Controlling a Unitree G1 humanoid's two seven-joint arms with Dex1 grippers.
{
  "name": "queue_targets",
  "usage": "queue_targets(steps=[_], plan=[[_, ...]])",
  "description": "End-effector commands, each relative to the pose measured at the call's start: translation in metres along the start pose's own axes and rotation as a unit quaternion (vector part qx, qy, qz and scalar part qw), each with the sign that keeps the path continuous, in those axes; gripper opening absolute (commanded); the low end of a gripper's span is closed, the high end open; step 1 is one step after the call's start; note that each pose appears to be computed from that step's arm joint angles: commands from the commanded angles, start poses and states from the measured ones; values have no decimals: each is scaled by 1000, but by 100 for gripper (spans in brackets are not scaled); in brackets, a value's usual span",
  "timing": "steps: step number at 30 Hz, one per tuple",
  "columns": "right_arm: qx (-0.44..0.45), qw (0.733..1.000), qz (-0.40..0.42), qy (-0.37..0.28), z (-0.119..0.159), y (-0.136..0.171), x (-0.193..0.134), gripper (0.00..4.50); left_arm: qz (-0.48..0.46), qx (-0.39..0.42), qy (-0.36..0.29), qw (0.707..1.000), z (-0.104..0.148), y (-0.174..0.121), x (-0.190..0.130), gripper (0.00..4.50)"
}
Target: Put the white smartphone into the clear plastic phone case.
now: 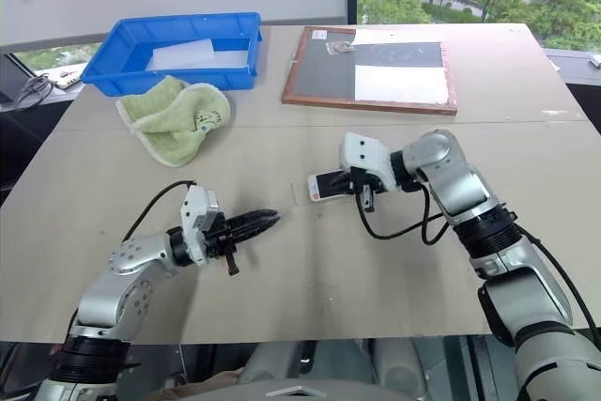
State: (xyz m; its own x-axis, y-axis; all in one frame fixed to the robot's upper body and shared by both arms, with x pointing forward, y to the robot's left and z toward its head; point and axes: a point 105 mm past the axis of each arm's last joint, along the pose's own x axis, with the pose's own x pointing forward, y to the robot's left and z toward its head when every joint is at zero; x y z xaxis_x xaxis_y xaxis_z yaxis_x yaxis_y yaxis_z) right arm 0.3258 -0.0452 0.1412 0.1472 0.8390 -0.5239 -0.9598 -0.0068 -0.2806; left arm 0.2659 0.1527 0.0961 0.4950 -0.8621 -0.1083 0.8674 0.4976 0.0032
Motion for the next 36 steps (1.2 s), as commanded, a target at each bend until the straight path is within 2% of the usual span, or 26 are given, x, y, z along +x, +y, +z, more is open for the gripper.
queue_targets(steps=[1,4,10,18,28,32,36], plan=[[-6,999,-26,-20,12,-7,5,0,8,11,-8,1000,6,2,-7,1],[6,999,-37,-21,10,-11,12,0,10,10,-7,1000,4,0,-8,1],[-6,999,-13,49,-25,-4,35,0,12,6,-7,1000,0,-1,-8,1],[-14,995,24,95,-49,5,54,0,14,3,-9,1000,-3,-2,-6,1],[-14,992,34,119,-73,15,64,0,16,1,-12,1000,-5,-2,-5,1],[15,999,-4,47,-47,1,63,0,14,1,-12,1000,-6,-3,-4,1],[38,996,-26,-70,8,-12,39,0,14,-1,-9,1000,-8,-2,-6,1]])
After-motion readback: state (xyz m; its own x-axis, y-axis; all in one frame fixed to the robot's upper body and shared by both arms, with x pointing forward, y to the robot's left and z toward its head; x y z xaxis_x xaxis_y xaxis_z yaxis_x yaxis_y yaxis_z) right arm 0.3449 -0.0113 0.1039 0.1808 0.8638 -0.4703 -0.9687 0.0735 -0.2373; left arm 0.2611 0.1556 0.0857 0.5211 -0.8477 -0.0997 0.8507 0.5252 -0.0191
